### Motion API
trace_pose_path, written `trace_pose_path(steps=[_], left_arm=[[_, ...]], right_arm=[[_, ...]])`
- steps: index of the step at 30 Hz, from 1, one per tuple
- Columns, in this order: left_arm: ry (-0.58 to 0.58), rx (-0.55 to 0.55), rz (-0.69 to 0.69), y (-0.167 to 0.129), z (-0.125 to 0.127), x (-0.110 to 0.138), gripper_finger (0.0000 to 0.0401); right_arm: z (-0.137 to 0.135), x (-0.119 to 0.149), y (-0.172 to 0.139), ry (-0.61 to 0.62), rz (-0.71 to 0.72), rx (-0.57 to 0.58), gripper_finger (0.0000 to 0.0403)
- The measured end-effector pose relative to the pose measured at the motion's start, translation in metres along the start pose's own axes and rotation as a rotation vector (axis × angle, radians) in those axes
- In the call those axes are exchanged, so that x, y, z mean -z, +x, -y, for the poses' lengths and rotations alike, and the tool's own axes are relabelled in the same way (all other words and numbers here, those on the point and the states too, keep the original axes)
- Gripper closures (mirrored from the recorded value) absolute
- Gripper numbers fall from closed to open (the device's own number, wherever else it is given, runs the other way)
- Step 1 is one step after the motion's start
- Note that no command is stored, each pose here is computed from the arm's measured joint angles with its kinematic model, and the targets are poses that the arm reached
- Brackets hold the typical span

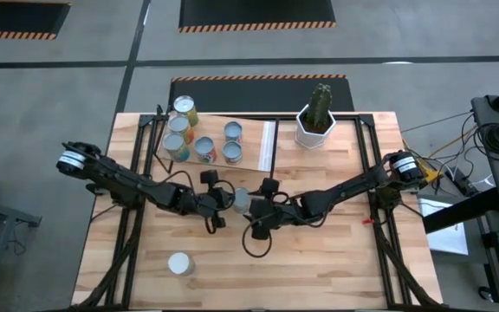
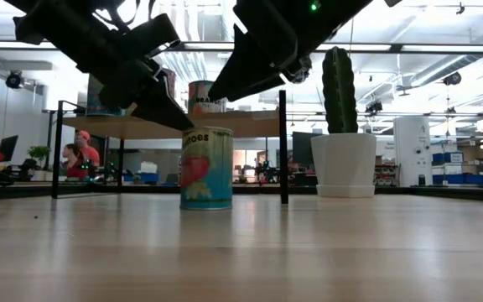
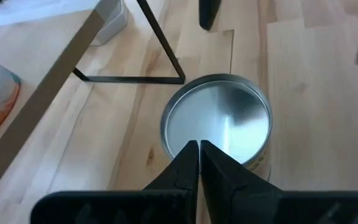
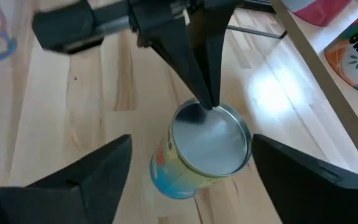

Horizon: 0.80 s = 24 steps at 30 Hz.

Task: Pick and place cans onto a shelf
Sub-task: Put the canned tomatoes on the shelf

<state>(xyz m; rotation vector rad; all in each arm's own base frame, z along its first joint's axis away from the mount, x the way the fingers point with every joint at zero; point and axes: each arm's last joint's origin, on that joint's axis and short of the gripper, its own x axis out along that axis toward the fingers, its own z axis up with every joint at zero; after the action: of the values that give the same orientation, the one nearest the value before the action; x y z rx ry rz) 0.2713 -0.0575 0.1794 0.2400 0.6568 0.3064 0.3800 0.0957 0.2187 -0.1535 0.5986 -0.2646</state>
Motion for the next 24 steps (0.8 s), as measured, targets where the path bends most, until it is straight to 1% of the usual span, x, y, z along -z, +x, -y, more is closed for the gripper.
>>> trace_pose_path(steps=[4, 7, 14, 18, 24], left_arm=[[-0.016, -0.003, -0.001, 0.002, 0.002, 0.001, 0.0401], [-0.054, 0.008, -0.001, 0.002, 0.003, 0.001, 0.0401], [-0.177, 0.131, 0.002, -0.003, 0.010, -0.001, 0.0401], [-0.161, 0.167, -0.004, -0.005, 0.013, 0.000, 0.0401], [-0.151, 0.163, 0.005, -0.005, 0.012, -0.001, 0.0401]], right_arm=[[0.000, 0.000, 0.000, 0.019, 0.000, 0.001, 0.0061], [0.000, 0.001, 0.000, 0.021, -0.010, 0.002, 0.0054], [0.001, 0.009, 0.000, 0.050, -0.082, 0.006, 0.0055], [0.001, 0.013, 0.000, 0.062, -0.100, 0.009, 0.0055], [0.001, 0.021, 0.003, 0.067, -0.079, 0.006, 0.0055]])
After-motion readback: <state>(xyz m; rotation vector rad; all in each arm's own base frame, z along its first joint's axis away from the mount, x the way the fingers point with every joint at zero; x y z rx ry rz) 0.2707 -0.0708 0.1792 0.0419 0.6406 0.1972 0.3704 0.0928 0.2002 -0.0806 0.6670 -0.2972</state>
